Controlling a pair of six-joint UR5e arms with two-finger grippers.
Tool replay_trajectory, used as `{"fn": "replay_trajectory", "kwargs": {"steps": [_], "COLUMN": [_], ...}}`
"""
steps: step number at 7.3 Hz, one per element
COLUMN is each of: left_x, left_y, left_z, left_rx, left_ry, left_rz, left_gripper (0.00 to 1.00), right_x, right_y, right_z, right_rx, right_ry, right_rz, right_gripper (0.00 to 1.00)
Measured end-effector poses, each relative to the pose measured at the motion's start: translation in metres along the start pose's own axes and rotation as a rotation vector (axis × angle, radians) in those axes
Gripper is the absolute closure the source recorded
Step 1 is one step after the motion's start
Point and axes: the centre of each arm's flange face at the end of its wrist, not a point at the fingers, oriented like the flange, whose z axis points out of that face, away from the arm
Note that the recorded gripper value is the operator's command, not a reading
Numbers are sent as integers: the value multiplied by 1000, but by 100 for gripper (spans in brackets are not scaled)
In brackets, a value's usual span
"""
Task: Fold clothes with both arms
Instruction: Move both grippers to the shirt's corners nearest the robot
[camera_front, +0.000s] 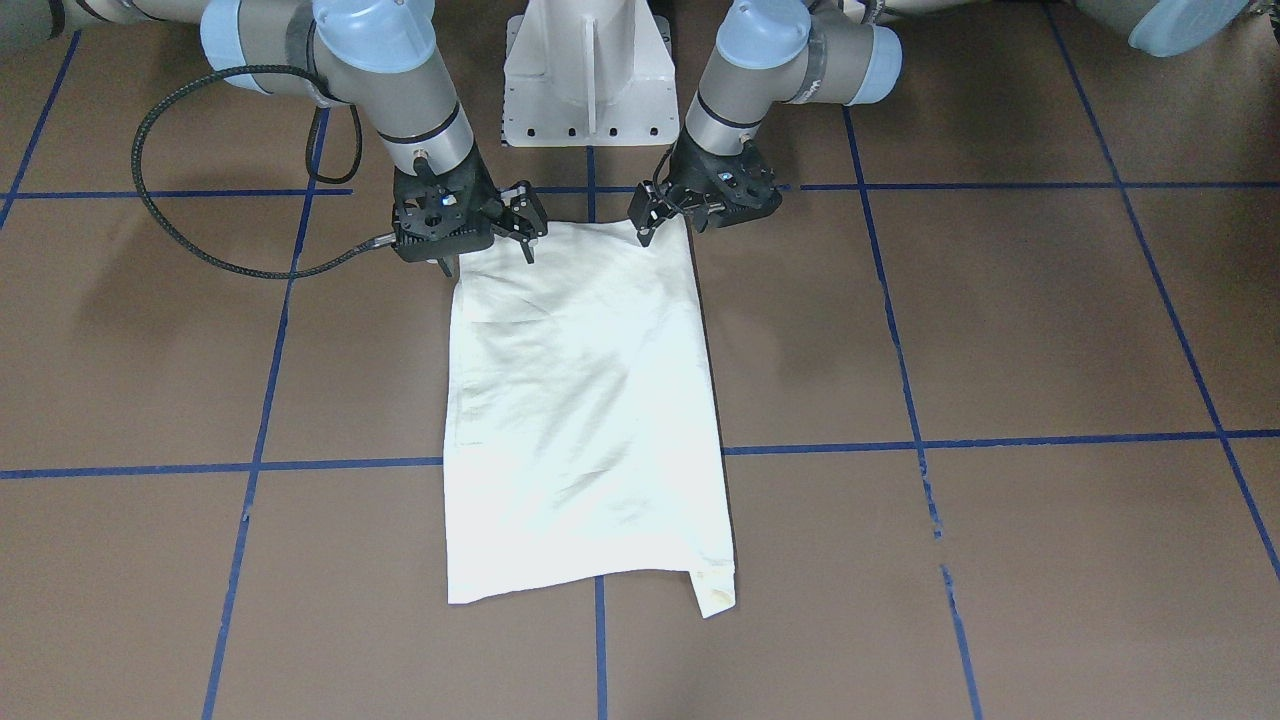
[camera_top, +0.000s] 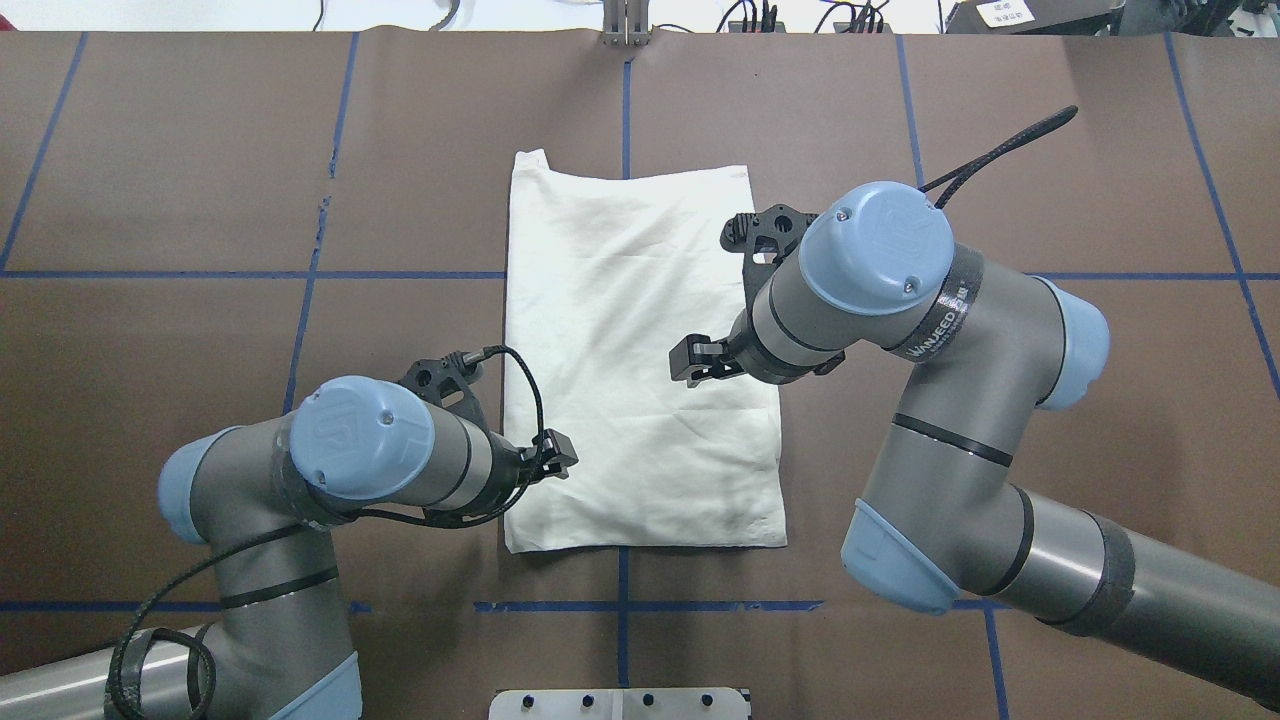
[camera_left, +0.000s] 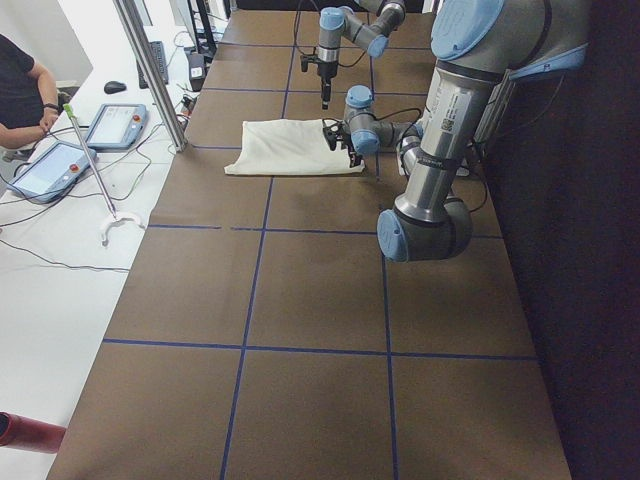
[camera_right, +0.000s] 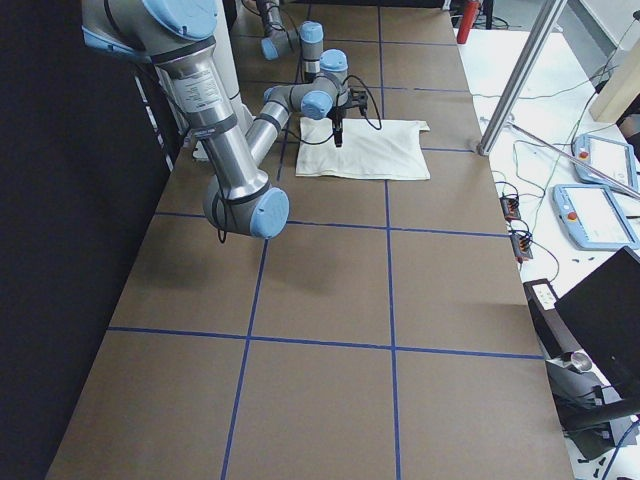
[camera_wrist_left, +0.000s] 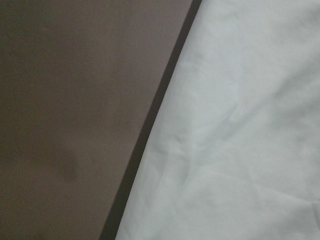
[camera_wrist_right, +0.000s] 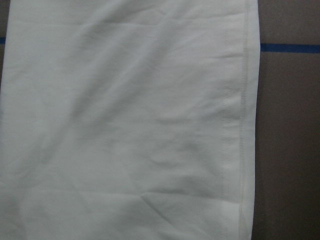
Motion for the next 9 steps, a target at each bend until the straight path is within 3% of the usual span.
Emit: {"fn": "replay_trajectory", "kwargs": {"steps": [6, 9], "left_x": [-12, -15], "left_y": [13, 27], "left_z": [17, 23], "left_rx": [-6, -23], "left_ry": [-38, -49], "left_rz": [4, 16], "left_gripper": [36, 40], "right_x": [-2, -2], "right_y": [0, 1], "right_z": [-1, 0], "right_rx": [-4, -6], "right_ry": [-8, -7], "right_rz": [7, 9], "right_gripper": [0, 0]}}
